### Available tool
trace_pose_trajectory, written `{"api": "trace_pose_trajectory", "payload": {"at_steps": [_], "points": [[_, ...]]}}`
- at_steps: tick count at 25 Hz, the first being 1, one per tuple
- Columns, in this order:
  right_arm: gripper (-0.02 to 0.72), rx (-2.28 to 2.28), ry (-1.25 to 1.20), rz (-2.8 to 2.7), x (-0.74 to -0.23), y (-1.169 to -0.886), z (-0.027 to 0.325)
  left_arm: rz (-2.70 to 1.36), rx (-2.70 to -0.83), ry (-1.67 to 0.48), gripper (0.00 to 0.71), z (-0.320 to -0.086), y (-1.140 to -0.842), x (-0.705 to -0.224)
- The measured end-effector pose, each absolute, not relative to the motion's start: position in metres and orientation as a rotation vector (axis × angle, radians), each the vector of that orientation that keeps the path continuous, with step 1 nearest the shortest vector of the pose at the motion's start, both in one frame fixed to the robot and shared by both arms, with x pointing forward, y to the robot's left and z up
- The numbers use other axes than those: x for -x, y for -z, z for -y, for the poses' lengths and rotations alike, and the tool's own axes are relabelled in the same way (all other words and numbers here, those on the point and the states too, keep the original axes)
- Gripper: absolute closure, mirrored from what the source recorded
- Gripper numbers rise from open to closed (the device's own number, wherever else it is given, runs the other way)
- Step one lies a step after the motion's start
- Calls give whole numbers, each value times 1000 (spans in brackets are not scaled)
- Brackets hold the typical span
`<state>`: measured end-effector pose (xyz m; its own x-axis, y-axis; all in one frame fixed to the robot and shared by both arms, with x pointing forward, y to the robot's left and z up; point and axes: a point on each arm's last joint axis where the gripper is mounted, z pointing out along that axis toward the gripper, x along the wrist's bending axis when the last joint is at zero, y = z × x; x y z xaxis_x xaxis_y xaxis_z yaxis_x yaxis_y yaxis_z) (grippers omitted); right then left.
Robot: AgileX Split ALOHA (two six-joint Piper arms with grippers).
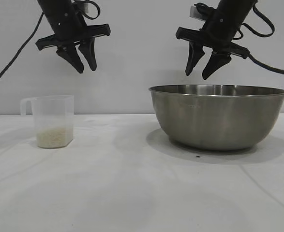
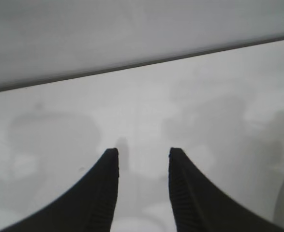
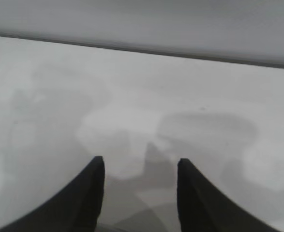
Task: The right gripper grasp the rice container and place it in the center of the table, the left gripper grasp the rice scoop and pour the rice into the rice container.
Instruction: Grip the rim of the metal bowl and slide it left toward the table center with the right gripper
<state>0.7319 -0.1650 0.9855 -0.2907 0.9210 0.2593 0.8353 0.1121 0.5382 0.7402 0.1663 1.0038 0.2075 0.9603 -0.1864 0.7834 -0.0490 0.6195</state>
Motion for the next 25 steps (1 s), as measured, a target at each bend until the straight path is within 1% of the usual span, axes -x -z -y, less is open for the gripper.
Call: {"api": "trace_pose_trajectory", "payload": {"at_steps": [10,14,16,22,25], "points": [[406,-1781,-922,-2236,-732,-985,165,-1617,-1875,-371,454,-166,-1004,-740],[406,-1803,-869,-2286,-727,-987,170,-1624,-1889,-360,454,-167,-1004,-738],[406,-1811,-849,-2290,-724,-997,180,-1619,-1889,-365,454,-167,-1010,-737],[406,-1764,-859,-2224,-706,-1059,210,-1598,-1897,-371,454,-169,-1036,-726],[406,-1736,-876,-2194,-695,-1086,218,-1541,-1892,-401,454,-170,-1057,-720]]}}
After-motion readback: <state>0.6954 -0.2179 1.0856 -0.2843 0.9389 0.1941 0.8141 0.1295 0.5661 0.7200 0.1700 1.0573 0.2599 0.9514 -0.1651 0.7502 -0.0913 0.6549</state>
